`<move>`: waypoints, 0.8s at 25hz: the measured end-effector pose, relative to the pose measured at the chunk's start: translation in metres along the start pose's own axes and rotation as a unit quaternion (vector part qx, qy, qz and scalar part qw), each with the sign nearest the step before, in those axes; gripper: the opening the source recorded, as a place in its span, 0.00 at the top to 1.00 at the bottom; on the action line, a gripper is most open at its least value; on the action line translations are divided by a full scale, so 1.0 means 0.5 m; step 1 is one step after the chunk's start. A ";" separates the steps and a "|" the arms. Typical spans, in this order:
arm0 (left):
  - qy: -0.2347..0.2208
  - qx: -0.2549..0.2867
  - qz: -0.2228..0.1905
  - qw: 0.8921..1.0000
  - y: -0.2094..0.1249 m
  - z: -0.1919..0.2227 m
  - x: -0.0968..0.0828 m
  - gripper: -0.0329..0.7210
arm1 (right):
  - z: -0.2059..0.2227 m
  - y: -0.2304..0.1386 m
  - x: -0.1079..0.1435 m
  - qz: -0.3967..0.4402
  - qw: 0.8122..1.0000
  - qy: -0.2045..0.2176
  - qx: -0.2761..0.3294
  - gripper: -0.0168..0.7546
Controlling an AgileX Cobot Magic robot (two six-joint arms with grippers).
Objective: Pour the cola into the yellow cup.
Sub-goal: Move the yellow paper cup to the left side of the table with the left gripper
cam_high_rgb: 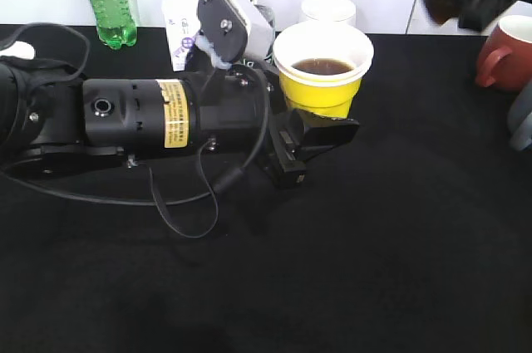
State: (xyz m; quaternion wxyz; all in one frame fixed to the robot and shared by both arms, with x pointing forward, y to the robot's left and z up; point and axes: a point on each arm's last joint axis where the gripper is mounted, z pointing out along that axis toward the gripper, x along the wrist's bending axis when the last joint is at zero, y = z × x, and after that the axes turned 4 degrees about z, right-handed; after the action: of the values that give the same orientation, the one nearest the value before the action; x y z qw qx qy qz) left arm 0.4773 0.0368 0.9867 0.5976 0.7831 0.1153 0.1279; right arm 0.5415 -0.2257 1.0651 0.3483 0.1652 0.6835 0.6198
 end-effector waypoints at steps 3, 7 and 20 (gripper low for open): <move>0.003 -0.001 -0.002 1.000 0.000 -0.001 0.003 0.37 | 0.000 0.000 0.000 0.099 0.995 0.000 -0.001 0.48; 0.036 -0.003 -0.010 0.999 -0.003 -0.022 0.047 0.37 | 0.000 0.005 0.003 0.105 0.994 0.010 -0.014 0.48; 0.229 0.011 -0.088 0.969 -0.127 -0.207 0.204 0.37 | -0.001 0.012 0.007 0.105 0.994 0.023 -0.031 0.48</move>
State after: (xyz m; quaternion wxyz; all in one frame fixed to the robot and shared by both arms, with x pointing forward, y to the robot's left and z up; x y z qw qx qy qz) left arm 0.5364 0.1814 0.9578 0.5558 0.7262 0.3185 0.2495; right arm 0.5375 -0.2224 1.0699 0.2699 0.2109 0.6509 0.6775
